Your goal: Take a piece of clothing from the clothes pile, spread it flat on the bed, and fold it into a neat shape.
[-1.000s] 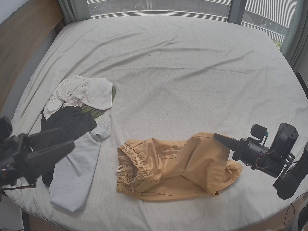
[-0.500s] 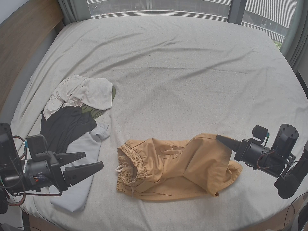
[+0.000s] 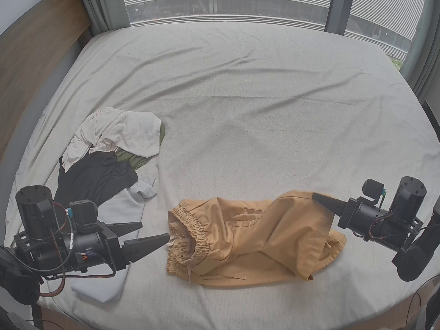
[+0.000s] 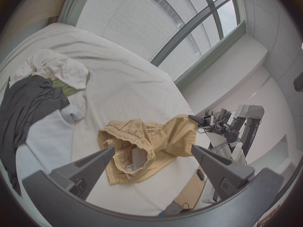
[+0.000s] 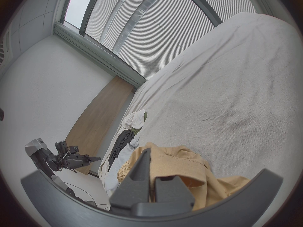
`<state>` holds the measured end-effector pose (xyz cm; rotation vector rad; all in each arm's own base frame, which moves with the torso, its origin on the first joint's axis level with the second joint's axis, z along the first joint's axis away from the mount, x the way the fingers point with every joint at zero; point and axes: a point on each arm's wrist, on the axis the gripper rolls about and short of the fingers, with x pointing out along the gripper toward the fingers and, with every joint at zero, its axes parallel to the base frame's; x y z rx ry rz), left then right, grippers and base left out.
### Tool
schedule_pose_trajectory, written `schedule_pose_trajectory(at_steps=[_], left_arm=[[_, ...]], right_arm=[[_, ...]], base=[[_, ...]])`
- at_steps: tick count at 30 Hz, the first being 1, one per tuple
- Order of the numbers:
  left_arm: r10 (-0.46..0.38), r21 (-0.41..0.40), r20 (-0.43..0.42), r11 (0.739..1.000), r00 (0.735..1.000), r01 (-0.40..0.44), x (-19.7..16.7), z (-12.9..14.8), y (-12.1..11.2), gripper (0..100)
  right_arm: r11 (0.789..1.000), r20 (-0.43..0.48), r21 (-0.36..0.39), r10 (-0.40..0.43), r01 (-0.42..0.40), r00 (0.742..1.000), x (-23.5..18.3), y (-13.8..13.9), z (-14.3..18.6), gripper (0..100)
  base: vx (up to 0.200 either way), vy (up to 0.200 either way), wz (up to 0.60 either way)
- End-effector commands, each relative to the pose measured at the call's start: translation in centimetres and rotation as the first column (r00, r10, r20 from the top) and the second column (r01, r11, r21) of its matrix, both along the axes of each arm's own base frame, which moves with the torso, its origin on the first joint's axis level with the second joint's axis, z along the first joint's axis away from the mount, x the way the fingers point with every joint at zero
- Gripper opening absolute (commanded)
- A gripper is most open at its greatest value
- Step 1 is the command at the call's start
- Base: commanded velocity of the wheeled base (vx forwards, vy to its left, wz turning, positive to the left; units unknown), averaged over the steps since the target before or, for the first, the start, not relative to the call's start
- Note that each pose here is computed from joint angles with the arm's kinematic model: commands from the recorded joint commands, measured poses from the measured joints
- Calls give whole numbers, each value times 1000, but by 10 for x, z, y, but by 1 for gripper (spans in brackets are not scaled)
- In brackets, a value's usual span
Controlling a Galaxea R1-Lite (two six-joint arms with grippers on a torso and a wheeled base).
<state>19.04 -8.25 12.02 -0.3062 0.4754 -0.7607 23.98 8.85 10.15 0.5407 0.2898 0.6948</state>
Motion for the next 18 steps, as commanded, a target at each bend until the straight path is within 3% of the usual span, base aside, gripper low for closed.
schedule_pose_trajectory(at_steps=[1, 6, 18], left_arm=[[-20, 25, -74, 999, 997, 22, 2, -16, -6, 100], [-39, 42, -112, 998, 993, 44, 5, -28, -12, 100], [-129, 35, -90, 991, 988, 132, 20, -68, -42, 100]], right_arm=[[1000, -9, -3, 1, -1, 1000, 1, 0, -2, 0], [1000, -9, -1, 1, -1, 1000, 1, 0, -2, 0], [1000, -3, 3, -21, 21, 1000, 3, -6, 0, 0]], base=[[0, 0, 0], [0, 0, 0], [0, 0, 0]])
